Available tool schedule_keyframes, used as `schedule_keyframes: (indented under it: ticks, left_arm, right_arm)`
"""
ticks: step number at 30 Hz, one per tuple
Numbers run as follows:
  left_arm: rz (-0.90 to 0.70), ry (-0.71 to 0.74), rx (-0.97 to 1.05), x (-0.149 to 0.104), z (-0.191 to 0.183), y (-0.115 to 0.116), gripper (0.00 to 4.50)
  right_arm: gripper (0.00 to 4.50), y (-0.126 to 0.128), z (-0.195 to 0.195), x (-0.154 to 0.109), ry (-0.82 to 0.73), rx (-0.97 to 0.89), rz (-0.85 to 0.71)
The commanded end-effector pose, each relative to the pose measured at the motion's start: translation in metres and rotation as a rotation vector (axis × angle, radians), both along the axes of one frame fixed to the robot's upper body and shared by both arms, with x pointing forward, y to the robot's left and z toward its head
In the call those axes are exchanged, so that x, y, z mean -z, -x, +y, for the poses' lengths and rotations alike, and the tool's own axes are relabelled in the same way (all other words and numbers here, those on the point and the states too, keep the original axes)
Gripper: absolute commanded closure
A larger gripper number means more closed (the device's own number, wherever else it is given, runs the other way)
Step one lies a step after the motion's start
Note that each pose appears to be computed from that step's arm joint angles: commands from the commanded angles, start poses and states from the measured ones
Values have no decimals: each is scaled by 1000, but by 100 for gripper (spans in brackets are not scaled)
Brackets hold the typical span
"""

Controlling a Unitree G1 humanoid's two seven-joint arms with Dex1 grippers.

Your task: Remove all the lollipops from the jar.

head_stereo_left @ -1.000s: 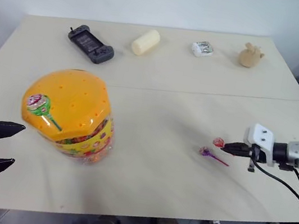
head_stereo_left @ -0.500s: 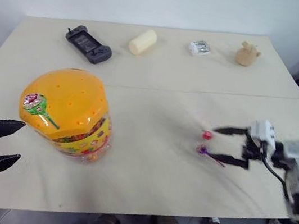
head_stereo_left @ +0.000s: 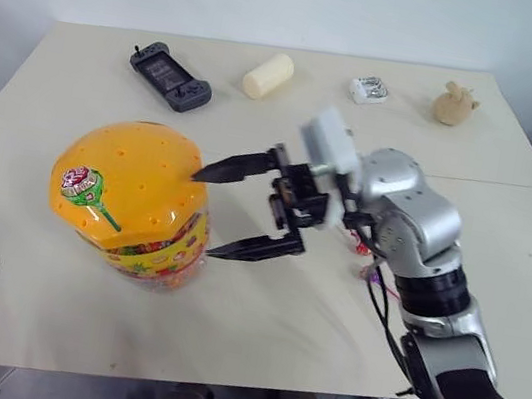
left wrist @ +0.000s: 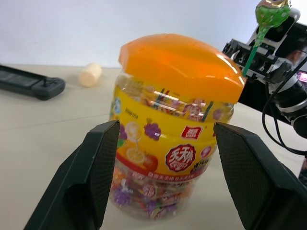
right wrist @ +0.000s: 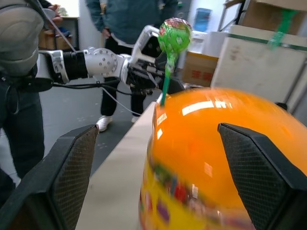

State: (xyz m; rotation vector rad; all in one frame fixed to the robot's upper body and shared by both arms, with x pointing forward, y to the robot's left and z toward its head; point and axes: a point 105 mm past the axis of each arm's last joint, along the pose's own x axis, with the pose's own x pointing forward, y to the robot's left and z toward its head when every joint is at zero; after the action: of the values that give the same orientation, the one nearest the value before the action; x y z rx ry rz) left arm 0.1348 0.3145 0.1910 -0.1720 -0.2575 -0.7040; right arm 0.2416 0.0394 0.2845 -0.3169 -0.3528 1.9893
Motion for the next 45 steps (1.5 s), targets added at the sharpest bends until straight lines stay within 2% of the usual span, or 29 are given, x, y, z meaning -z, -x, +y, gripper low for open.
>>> schedule_keyframes:
  ticks: [1, 5, 10, 11, 15, 23, 24, 30, 35, 39, 40, 42, 45]
  left_arm:
    - [-17, -25, -3, 0, -4, 4, 119]
    - [-31, -21, -1, 0, -6, 2, 119]
    - [-41, -23, 7, -2, -7, 2, 119]
    - [-43, -24, 8, -3, -7, 2, 119]
    - [-51, -22, 34, -6, -9, 1, 119]
    - [-68, -30, 58, -13, -11, -5, 119]
    - [-69, -32, 59, -14, -11, -6, 119]
    - [-81, -34, 74, -17, -12, -9, 119]
    - [-141, -36, 154, -34, -29, -11, 119]
    - [-188, -76, 258, -53, -51, -11, 119]
    - [-189, -87, 277, -55, -56, -10, 119]
    - [-182, -131, 332, -59, -67, -8, 119]
    - [-166, -186, 388, -60, -77, -4, 119]
  right_arm:
    - [33, 2, 27, -12, 13, 22, -21]
    - [33, 4, 48, -10, 59, 30, -45]
    - [33, 14, 56, -2, 120, -20, -63]
    - [51, 15, 57, -3, 120, -29, -72]
    - [149, 18, 61, -4, 113, -54, -91]
    - [425, 24, 64, -9, 90, -97, -154]
    - [448, 25, 64, -10, 88, -103, -154]
    - [448, 24, 60, -17, 29, -126, -63]
    - [448, 8, 36, -66, -233, -176, 77]
    - [448, -16, -16, -87, -338, -101, 179]
    - [448, -20, -26, -87, -334, -67, 170]
    - [448, -42, -58, -75, -266, 112, 127]
    - [448, -74, -120, -42, -99, 405, 64]
